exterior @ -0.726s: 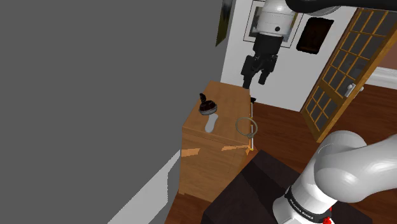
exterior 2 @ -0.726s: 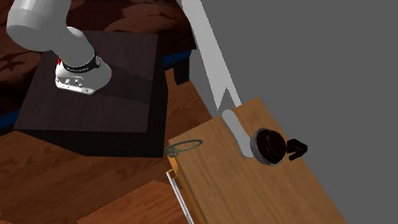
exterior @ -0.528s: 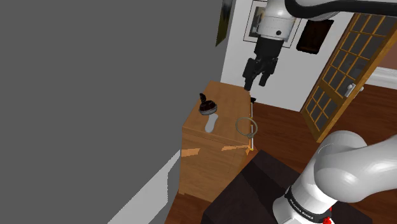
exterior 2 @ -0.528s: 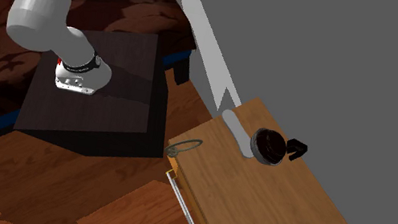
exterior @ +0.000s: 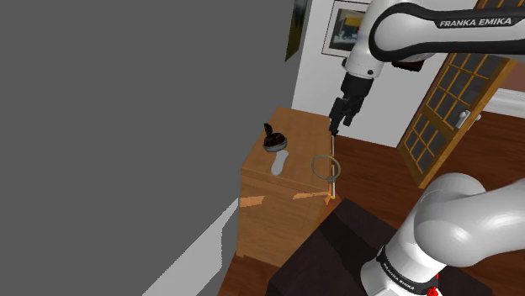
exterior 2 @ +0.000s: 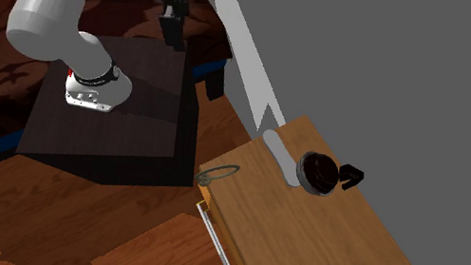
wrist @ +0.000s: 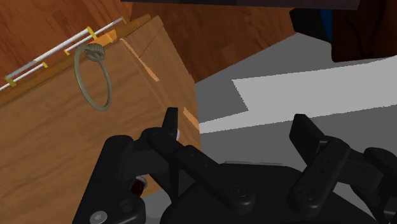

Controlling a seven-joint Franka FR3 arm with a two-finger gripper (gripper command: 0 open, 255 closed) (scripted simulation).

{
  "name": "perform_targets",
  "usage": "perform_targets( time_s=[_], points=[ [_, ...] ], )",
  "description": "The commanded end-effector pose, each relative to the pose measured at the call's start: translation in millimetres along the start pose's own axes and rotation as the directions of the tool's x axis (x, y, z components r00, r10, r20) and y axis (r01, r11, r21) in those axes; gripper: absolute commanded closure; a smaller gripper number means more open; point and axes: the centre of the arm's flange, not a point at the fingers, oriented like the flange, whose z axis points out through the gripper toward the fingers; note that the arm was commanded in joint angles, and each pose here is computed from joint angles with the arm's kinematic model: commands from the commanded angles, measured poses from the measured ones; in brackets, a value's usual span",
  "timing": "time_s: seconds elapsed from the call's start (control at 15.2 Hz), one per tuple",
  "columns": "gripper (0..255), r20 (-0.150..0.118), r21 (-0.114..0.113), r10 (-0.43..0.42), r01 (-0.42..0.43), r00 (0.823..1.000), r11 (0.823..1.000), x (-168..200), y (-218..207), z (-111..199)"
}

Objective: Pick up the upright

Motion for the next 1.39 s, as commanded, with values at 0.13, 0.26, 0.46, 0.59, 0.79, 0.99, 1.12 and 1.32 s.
perform_targets(
  time_s=[0.13,0.26,0.46,0.59,0.79,0.99,1.12,1.32],
  points=[
    [0,-0.014,0.013,-0.049,0.049,0.999,0.999,3,44,33],
    [0,-0.020,0.019,-0.072,0.072,0.997,0.997,6,66,49],
    [0,-0.029,0.029,-0.106,0.107,0.994,0.994,13,98,74],
    [0,-0.036,0.035,-0.129,0.130,0.991,0.991,17,118,91],
    [0,-0.045,0.044,-0.163,0.165,0.986,0.985,26,149,116],
    [0,-0.056,0.053,-0.196,0.199,0.979,0.979,35,179,142],
    [0,-0.063,0.058,-0.219,0.222,0.974,0.973,43,199,159],
    [0,-0.074,0.066,-0.252,0.256,0.965,0.964,54,228,185]
  ],
)
